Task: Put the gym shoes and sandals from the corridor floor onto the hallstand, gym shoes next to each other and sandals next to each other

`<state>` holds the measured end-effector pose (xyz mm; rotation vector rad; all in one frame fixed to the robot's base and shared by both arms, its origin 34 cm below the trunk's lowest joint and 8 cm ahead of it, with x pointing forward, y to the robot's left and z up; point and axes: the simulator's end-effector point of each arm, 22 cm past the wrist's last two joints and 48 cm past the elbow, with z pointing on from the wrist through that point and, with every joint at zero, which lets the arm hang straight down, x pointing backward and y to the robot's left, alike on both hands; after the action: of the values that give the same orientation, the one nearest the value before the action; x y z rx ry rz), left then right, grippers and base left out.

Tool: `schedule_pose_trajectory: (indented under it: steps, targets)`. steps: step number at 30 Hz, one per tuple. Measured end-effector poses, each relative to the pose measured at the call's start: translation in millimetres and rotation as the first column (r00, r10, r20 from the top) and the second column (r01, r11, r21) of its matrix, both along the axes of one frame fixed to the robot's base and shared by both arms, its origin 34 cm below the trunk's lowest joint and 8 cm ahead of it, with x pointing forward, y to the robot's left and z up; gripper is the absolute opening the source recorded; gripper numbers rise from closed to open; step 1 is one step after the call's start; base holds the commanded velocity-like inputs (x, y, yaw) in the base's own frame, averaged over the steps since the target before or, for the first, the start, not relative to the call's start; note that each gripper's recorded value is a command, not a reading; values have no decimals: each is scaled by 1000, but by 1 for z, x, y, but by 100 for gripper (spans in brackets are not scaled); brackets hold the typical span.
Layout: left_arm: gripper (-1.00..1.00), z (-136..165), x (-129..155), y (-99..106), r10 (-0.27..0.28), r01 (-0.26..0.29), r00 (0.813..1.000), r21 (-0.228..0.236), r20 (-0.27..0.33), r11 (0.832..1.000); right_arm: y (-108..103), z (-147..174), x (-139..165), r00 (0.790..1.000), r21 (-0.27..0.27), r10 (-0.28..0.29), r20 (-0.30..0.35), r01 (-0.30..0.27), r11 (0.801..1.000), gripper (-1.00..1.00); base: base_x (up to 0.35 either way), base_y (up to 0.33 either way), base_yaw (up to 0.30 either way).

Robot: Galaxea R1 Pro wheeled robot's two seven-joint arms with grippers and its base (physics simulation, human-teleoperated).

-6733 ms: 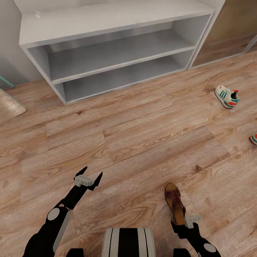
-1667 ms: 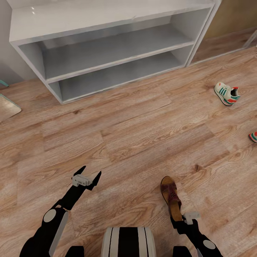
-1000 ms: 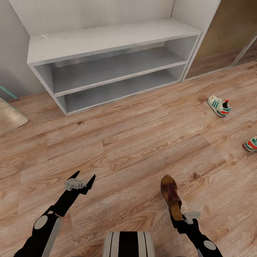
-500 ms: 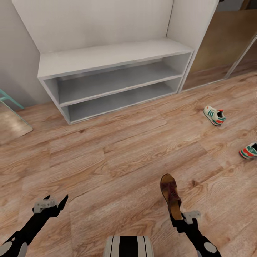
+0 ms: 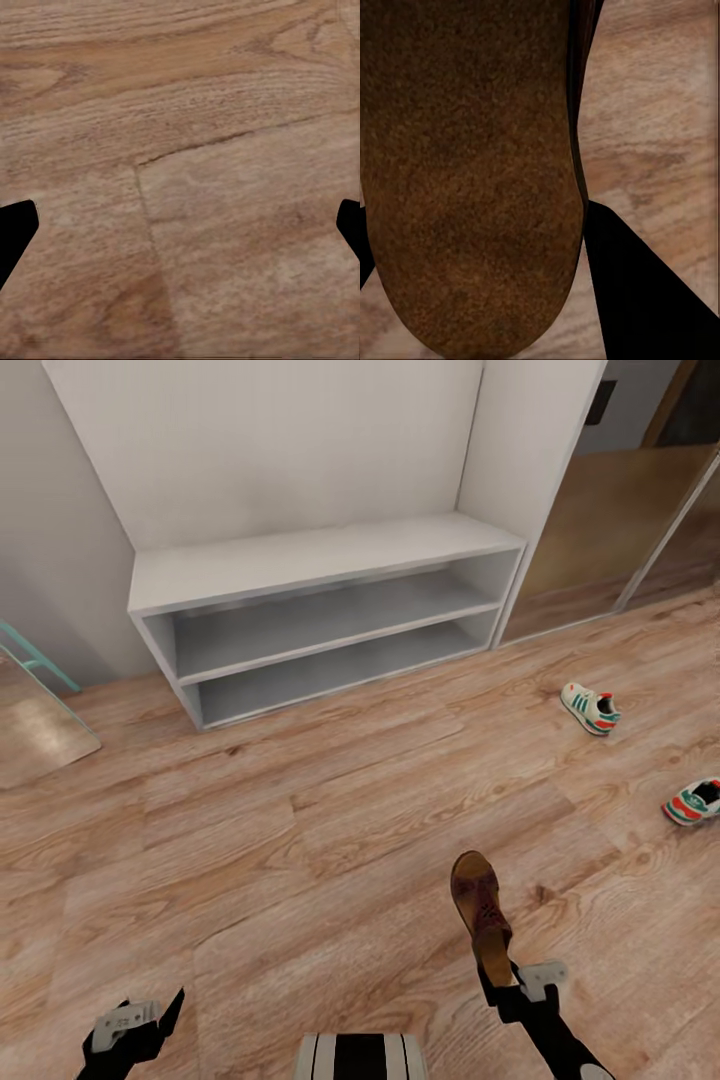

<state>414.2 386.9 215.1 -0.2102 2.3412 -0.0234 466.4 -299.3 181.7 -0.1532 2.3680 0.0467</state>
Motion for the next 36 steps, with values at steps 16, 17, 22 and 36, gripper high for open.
schedule_pose_trajectory:
  steps: [16,17,22,36]
  targets:
    - [100,17,-13,35,124,-140,988,174,97,975,-3,17,-23,998,-2,-3,68,3,1000,-100,0,0,0]
    - [100,19,-12,35,125,-142,987,174,104,974,-4,17,-25,998,-2,-4,67,4,1000,-100,0,0,0]
    - [100,26,-9,35,128,-150,983,171,128,974,-4,18,-31,998,-1,-9,58,9,1000,-100,0,0,0]
    - [100,52,8,35,130,-164,971,159,202,974,-4,42,-16,993,1,-13,116,13,1000,-100,0,0,0]
